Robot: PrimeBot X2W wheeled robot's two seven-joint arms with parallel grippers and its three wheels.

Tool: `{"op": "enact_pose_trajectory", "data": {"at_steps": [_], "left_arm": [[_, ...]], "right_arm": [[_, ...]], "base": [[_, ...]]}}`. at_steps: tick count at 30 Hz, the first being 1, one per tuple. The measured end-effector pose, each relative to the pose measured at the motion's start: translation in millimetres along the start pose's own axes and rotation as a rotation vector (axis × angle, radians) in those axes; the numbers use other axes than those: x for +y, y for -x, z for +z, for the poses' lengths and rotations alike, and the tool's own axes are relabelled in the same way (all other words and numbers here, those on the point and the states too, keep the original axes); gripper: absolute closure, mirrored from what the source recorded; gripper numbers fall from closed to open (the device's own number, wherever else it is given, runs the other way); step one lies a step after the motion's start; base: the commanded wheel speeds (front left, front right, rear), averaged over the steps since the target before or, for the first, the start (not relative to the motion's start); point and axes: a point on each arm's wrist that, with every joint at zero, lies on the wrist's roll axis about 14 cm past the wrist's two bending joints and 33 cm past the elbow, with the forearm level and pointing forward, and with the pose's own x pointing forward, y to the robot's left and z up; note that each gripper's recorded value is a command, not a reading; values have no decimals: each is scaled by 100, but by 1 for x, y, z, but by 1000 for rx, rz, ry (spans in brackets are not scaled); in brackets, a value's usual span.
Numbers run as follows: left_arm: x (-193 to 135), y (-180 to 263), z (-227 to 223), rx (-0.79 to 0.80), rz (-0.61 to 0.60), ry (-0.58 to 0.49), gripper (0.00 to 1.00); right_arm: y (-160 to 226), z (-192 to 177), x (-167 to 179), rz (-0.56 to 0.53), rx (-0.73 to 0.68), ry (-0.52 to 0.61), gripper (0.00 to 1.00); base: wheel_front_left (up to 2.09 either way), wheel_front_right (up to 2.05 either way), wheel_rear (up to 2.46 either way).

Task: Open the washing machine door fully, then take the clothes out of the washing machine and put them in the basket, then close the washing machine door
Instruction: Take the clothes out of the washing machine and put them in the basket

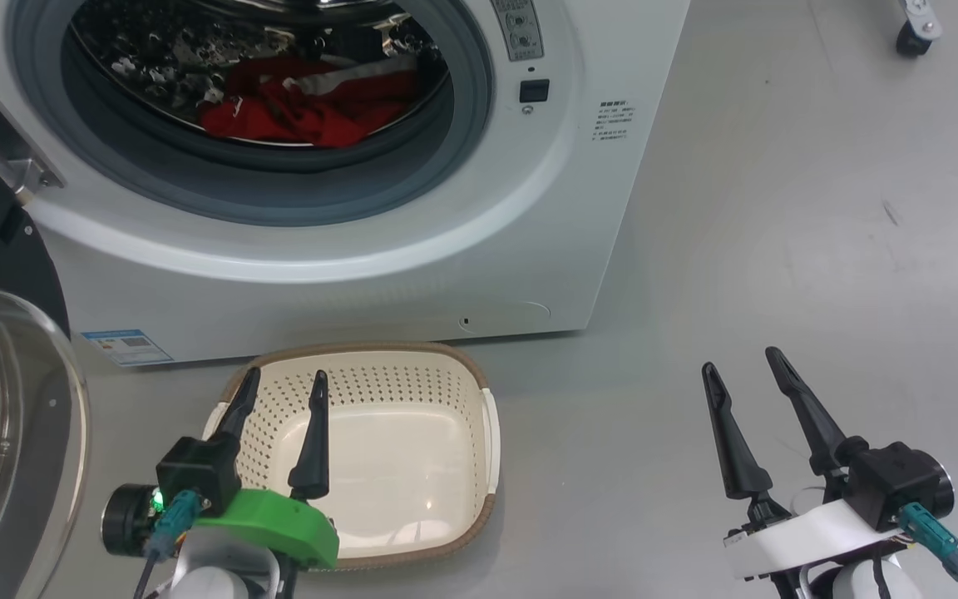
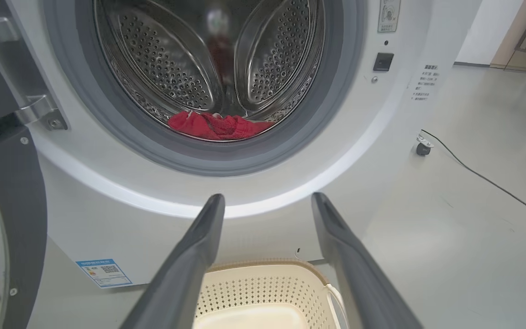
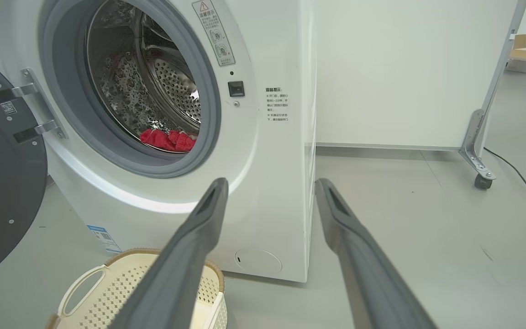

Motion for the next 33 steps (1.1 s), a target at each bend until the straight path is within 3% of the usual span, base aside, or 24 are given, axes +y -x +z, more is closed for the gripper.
{"op": "enact_pose_trajectory", "data": {"at_steps": [17,33], "left_arm": [[1,-86,-64,295,-44,130,0],[8,-199,-54,348,-132,62,0]], "right_arm": [[-35,-25,-19,-27,50,-11,0],[-60,-53,-41,-69,93,-61,0]], "base": [[0,0,0],[0,0,0]]}}
